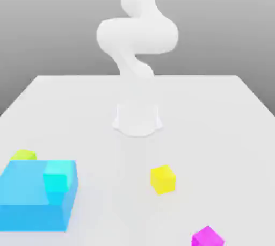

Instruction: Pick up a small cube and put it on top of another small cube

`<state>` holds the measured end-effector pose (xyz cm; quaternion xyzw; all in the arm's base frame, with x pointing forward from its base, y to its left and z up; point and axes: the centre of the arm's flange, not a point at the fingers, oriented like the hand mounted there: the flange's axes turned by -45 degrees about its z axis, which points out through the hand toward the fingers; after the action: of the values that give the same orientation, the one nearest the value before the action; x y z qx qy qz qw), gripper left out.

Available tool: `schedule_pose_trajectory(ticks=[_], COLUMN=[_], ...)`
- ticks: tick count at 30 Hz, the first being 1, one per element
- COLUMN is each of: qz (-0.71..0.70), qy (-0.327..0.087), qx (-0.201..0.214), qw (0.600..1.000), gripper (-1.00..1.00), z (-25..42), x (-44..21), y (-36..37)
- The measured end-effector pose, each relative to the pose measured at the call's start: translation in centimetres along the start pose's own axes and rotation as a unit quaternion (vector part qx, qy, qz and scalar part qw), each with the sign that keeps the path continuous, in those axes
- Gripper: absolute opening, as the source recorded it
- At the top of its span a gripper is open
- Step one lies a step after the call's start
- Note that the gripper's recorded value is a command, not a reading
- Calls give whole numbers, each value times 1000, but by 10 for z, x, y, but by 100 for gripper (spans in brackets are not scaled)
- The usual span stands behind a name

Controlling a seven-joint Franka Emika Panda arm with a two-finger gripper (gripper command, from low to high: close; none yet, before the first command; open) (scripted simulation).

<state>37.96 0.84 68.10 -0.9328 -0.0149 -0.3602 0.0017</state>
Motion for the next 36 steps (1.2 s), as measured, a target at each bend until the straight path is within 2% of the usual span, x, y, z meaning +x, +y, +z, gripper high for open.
schedule_pose_trajectory(ticks=[7, 14, 28, 33, 34, 36], qz=[-60, -121, -241, -251, -252, -252], qy=[-89, -173, -332, -345, -346, -346], qx=[22, 46, 96, 101, 101, 101], qw=[994, 976, 907, 898, 898, 898], gripper=[0, 0, 0, 0, -100, -100], z=[127, 245, 437, 490, 496, 496], x=[-7, -46, -212, -266, -272, -272], y=[-29, -64, -131, -137, -137, -137])
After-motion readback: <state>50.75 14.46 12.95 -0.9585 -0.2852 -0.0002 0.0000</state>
